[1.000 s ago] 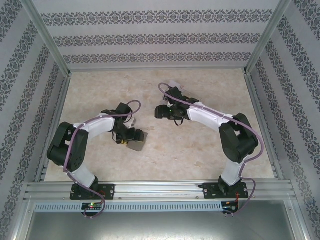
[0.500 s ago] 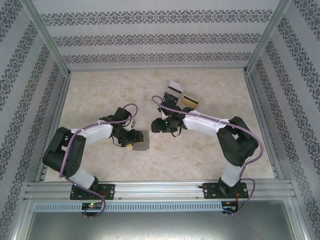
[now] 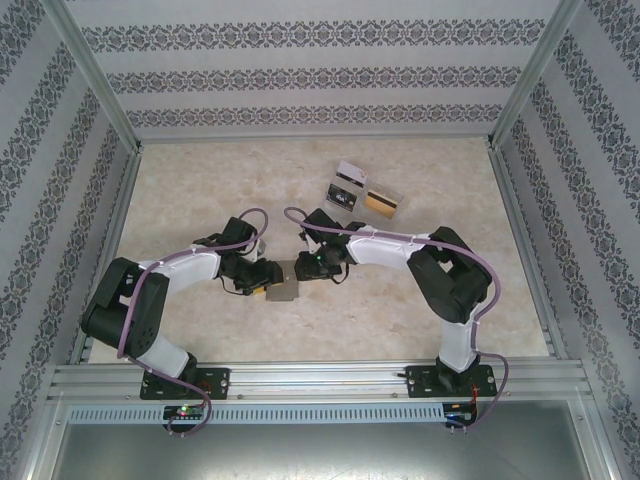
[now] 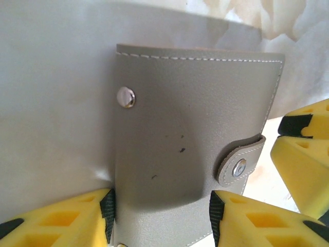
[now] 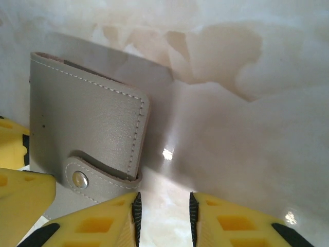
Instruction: Take the credit cards out of the card holder
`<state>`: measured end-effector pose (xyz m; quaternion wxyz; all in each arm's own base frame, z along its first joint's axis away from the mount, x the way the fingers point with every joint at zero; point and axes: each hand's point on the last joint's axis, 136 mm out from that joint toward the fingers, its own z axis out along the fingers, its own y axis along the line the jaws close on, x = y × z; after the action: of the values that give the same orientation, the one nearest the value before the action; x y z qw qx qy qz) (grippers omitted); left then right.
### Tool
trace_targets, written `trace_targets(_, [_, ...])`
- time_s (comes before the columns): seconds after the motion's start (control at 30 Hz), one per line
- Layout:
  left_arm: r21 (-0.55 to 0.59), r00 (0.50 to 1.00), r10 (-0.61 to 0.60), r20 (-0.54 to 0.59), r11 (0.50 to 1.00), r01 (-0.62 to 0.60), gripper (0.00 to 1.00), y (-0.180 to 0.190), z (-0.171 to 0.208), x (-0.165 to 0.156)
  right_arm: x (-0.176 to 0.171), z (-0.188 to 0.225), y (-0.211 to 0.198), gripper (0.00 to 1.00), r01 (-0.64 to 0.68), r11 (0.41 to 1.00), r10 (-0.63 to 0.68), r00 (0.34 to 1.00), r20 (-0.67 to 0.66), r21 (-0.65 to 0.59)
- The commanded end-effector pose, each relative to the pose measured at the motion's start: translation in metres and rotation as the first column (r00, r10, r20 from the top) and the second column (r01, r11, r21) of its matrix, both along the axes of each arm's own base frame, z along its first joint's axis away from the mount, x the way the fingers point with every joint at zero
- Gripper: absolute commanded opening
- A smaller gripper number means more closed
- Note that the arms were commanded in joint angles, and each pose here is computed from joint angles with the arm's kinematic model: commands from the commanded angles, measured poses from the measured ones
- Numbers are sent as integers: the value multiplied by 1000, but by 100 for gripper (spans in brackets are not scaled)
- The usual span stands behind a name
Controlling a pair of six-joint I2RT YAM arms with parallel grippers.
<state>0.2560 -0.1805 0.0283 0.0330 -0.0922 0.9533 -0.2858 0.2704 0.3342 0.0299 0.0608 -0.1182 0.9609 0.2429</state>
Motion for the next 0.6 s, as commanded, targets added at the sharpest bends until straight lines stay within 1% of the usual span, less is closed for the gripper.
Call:
trace_targets(0.0, [-69,999,11,32,998,-9,53,-7,10,7,0,3,10,33,-29,999,30,999,-12,24])
trace_targets(0.1, [-75,999,12,30,997,-10,52,-7,10,7,0,6,12,33,-32,999,32,999,-1,36])
trace_targets(0.2, [-71,1000,13,25,997,-11,51,-6,8,7,2,11,11,35,-28,999,27,999,21,46])
trace_targets(0.3, [-71,1000,15,23,997,-13,50,-6,7,7,2,6,10,35,-30,999,30,999,11,33])
trace_targets(0.57, [-85,999,33,13,996,-31,49,-6,3,8,1,-15,5,27,-18,999,17,999,-36,-32])
